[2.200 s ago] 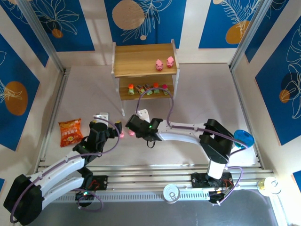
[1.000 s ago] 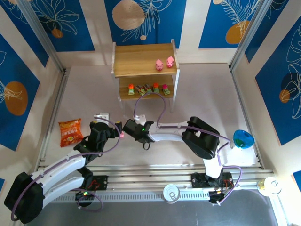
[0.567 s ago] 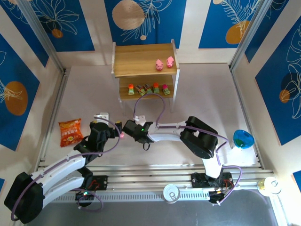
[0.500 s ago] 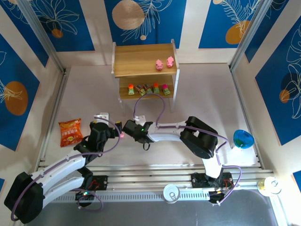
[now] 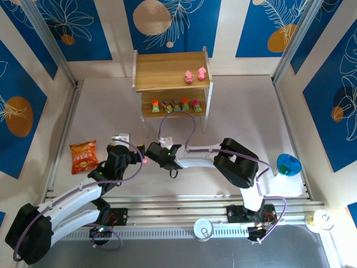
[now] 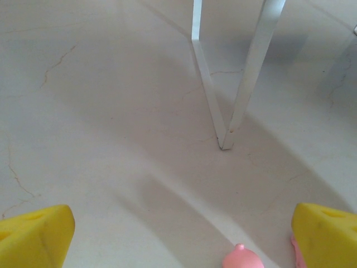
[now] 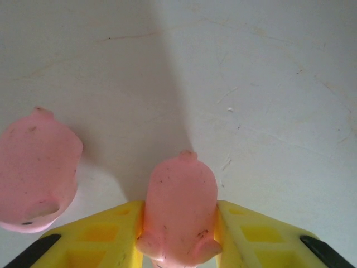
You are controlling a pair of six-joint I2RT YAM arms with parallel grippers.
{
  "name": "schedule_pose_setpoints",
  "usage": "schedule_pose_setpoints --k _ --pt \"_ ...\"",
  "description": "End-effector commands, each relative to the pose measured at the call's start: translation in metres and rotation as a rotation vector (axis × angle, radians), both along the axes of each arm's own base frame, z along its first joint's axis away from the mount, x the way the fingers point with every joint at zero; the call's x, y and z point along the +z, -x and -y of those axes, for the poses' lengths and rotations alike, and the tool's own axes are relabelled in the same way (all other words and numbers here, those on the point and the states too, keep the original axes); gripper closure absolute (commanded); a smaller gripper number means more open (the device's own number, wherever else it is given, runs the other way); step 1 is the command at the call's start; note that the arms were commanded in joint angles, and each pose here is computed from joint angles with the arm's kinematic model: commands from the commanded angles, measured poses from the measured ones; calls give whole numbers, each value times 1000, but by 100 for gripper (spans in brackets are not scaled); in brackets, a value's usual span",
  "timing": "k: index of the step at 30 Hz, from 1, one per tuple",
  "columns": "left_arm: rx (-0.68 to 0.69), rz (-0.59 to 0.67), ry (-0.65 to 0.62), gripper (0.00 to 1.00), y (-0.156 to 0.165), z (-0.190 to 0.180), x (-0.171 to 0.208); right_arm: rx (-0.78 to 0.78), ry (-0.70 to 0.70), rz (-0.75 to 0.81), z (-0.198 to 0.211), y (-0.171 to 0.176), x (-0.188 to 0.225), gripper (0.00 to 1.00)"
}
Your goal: Place and organize the plastic toys onto the shelf
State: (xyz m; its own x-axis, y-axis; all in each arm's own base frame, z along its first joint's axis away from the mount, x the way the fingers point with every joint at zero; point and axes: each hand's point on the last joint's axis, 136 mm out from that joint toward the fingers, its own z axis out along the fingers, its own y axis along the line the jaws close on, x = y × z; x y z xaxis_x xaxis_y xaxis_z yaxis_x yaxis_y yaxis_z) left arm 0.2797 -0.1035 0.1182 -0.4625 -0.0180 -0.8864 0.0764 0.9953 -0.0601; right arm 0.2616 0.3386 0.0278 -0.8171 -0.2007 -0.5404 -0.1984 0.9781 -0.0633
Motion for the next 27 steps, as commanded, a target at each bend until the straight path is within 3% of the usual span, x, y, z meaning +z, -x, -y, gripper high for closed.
schedule_pose_setpoints --k 1,13,27 --pt "-23 8 22 0 -3 6 3 -18 -1 27 10 -1 14 67" --pt "-128 6 45 0 -1 24 3 27 -19 78 17 6 63 70" --pt "-242 8 68 0 1 46 4 109 -62 178 23 8 155 70"
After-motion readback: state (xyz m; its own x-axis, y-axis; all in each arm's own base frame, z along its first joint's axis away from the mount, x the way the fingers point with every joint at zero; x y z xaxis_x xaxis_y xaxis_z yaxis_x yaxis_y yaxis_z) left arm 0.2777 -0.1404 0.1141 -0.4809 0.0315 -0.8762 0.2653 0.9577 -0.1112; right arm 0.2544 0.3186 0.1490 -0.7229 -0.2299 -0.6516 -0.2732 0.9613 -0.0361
